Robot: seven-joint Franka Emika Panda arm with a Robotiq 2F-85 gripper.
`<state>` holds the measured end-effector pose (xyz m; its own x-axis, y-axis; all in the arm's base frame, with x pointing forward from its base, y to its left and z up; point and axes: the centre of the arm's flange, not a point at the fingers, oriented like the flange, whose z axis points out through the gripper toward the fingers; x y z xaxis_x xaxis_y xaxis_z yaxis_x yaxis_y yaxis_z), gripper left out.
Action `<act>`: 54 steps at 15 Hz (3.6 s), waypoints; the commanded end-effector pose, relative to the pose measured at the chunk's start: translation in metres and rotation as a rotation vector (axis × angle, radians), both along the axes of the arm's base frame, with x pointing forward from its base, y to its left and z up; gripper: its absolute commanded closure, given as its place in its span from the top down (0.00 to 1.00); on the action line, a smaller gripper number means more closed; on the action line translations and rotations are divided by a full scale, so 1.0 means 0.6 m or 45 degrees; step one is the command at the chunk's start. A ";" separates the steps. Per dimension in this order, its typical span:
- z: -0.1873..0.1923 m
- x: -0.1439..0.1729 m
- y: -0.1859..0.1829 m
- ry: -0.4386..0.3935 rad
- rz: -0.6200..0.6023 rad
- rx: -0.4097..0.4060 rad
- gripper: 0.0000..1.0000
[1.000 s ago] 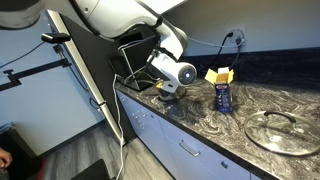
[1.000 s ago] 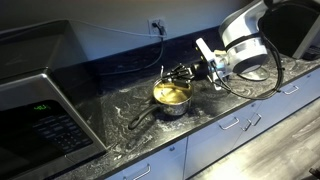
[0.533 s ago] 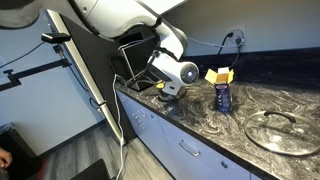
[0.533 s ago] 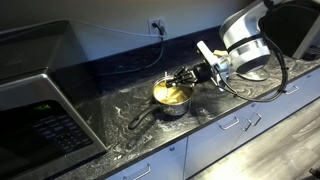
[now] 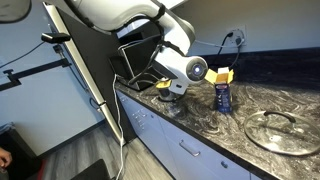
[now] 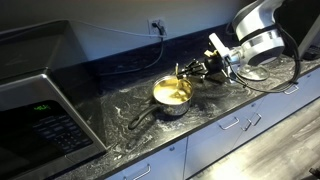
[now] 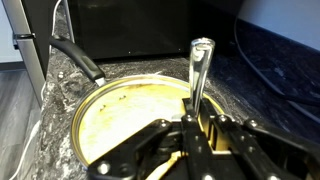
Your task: Use the silver fork to stir the contents in the silver pot
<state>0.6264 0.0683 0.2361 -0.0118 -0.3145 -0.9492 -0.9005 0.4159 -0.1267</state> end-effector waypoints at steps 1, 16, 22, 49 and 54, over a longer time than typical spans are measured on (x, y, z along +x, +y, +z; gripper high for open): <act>0.015 -0.006 0.011 -0.061 0.035 0.010 0.03; 0.067 -0.025 0.100 -0.188 0.261 -0.012 0.03; 0.188 -0.049 0.062 -0.261 0.262 -0.147 0.03; 0.201 -0.047 -0.029 -0.956 0.984 -1.333 0.03; 0.164 -0.043 -0.038 -1.100 1.296 -1.515 0.03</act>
